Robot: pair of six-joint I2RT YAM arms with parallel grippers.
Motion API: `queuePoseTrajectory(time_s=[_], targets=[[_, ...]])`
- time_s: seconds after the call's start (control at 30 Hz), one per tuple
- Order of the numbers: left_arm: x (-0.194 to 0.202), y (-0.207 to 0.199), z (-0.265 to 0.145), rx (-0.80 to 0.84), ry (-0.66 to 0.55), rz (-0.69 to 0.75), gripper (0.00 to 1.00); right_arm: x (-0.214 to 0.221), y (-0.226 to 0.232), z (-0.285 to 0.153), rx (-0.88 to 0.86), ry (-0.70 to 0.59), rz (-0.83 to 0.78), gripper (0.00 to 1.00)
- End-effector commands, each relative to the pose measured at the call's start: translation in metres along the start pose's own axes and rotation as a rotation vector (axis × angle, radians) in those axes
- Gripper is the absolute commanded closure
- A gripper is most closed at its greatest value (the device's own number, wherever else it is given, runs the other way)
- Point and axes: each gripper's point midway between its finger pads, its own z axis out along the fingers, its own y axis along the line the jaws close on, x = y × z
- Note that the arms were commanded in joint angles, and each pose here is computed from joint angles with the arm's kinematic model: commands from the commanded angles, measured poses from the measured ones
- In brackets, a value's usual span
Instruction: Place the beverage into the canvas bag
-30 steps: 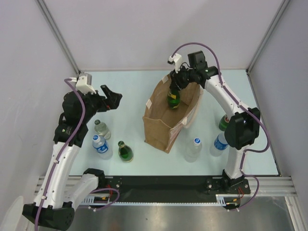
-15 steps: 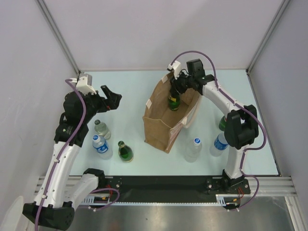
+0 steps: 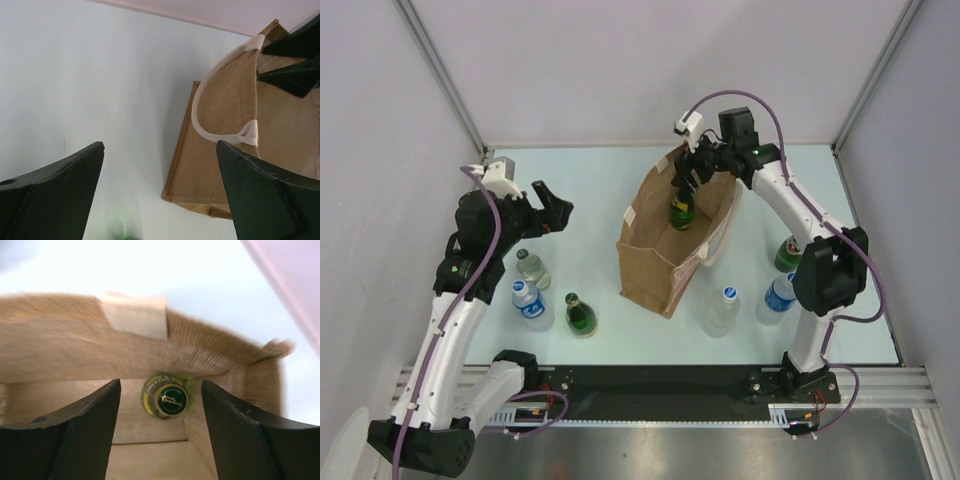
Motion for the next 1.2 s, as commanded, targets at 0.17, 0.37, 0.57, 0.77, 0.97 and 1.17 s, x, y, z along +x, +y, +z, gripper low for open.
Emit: queuePoseTrajectory(time_s=[0.17, 0.37, 0.57, 0.77, 0.97, 1.17], targets=[[-0.006, 0.019, -0.017, -0.136, -0.009, -0.026, 0.0, -0.092, 0.032, -0.113, -0.117, -0.169, -0.014, 0.26], [0.005, 0.047, -0.032, -0.295, -0.016, -0.064, 0.0, -0.075, 0.016, -0.167, 0.004, -0.182, 0.051, 0.22], [0.014, 0.082, -0.046, -0.508, 0.006, -0.084, 0.02, -0.046, -0.001, -0.209, 0.122, -0.163, 0.109, 0.2], [0.036, 0.109, -0.046, -0.655, 0.102, -0.114, 0.13, -0.006, -0.003, -0.226, 0.19, -0.147, 0.211, 0.2], [0.046, 0.124, -0.035, -0.706, 0.166, -0.136, 0.2, 0.002, 0.004, -0.225, 0.175, -0.15, 0.237, 0.2], [0.07, 0.135, -0.024, -0.715, 0.274, -0.152, 0.3, 0.003, 0.004, -0.221, 0.161, -0.161, 0.259, 0.2]])
